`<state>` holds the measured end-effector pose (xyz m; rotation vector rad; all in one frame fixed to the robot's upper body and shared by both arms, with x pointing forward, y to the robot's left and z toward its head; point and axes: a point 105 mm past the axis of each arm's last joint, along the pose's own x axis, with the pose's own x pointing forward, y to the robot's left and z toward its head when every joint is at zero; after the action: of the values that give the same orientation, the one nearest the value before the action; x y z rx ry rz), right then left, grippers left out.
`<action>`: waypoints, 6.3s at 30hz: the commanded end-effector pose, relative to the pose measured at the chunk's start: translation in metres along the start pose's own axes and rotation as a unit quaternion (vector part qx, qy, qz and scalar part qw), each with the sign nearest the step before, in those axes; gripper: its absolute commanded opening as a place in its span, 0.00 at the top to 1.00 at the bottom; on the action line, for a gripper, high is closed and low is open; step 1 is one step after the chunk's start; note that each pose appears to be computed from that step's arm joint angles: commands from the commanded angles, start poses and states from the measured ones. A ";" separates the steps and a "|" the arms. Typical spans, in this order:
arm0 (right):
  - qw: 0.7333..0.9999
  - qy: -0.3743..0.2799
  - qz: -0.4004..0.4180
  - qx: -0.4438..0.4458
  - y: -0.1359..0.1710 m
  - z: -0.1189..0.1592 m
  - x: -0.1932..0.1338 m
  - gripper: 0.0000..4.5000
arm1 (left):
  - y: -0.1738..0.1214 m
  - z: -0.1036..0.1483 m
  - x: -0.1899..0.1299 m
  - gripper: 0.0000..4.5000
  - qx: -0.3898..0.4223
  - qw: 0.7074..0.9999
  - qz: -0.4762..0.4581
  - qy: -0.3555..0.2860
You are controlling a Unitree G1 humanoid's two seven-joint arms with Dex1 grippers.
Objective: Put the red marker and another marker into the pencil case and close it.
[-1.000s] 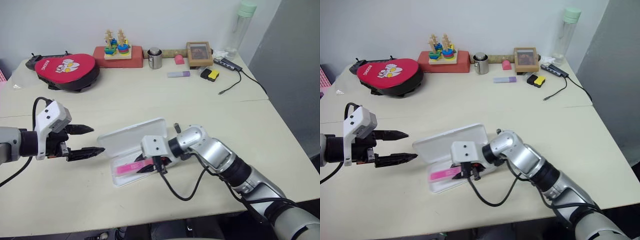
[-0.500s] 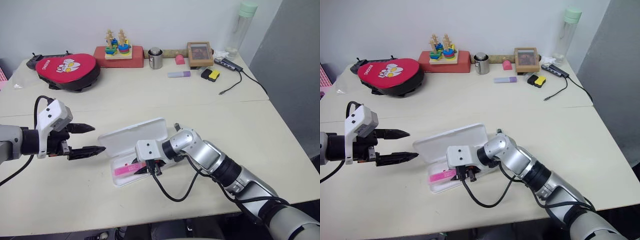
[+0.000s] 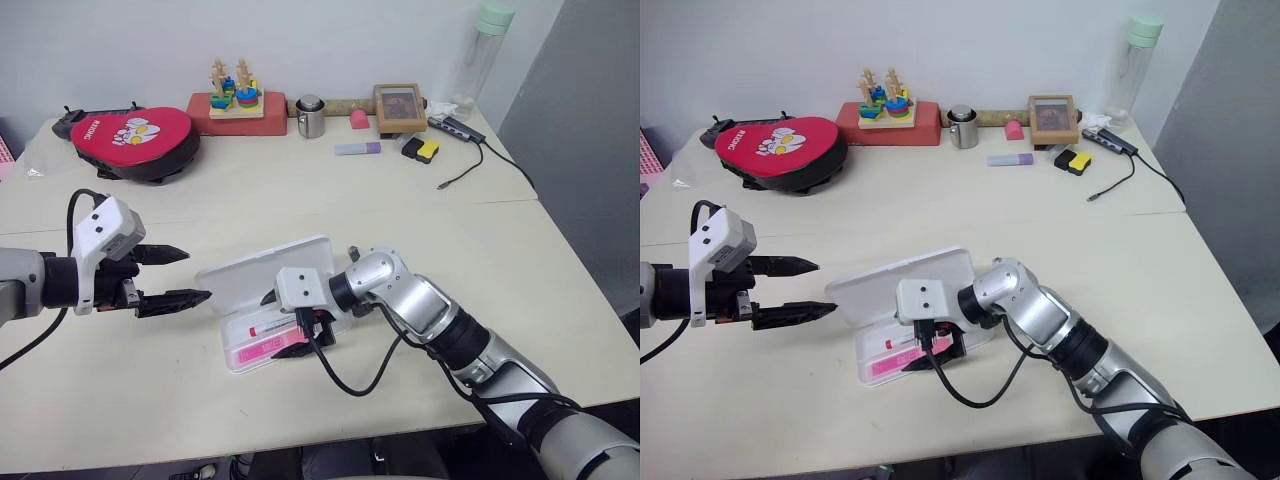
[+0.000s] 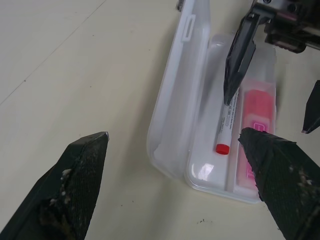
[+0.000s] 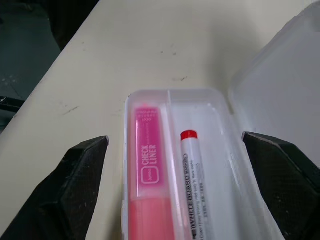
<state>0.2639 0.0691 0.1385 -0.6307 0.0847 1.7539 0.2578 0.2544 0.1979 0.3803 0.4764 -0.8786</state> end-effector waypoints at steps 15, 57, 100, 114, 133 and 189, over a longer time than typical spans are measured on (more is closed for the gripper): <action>0.978 0.045 -0.180 0.098 -0.029 -0.034 -0.131 0.01 | -0.034 0.054 -0.014 0.00 0.065 0.995 -0.031 -0.073; 0.925 0.106 -0.317 0.183 -0.071 -0.126 -0.120 0.67 | -0.059 0.053 0.011 0.00 0.090 0.993 -0.053 -0.058; 0.996 0.063 -0.028 -0.051 0.011 -0.032 -0.090 0.97 | -0.045 0.033 0.010 0.00 0.070 0.995 -0.063 -0.025; 0.994 0.080 -0.025 -0.069 0.001 -0.047 -0.072 0.97 | -0.044 0.033 0.011 0.00 0.069 0.995 -0.058 -0.030; 0.993 0.095 -0.033 -0.062 0.000 -0.058 -0.085 0.43 | -0.044 0.035 0.015 0.00 0.068 0.995 -0.059 -0.037; 0.988 0.053 -0.124 -0.068 -0.098 -0.024 -0.099 0.98 | -0.041 -0.043 -0.062 0.00 -0.143 0.971 0.175 -0.077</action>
<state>0.3786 -0.0059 0.1686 -0.7715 0.0441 1.4797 0.1804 0.2849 0.1851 0.0956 0.4031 -0.5201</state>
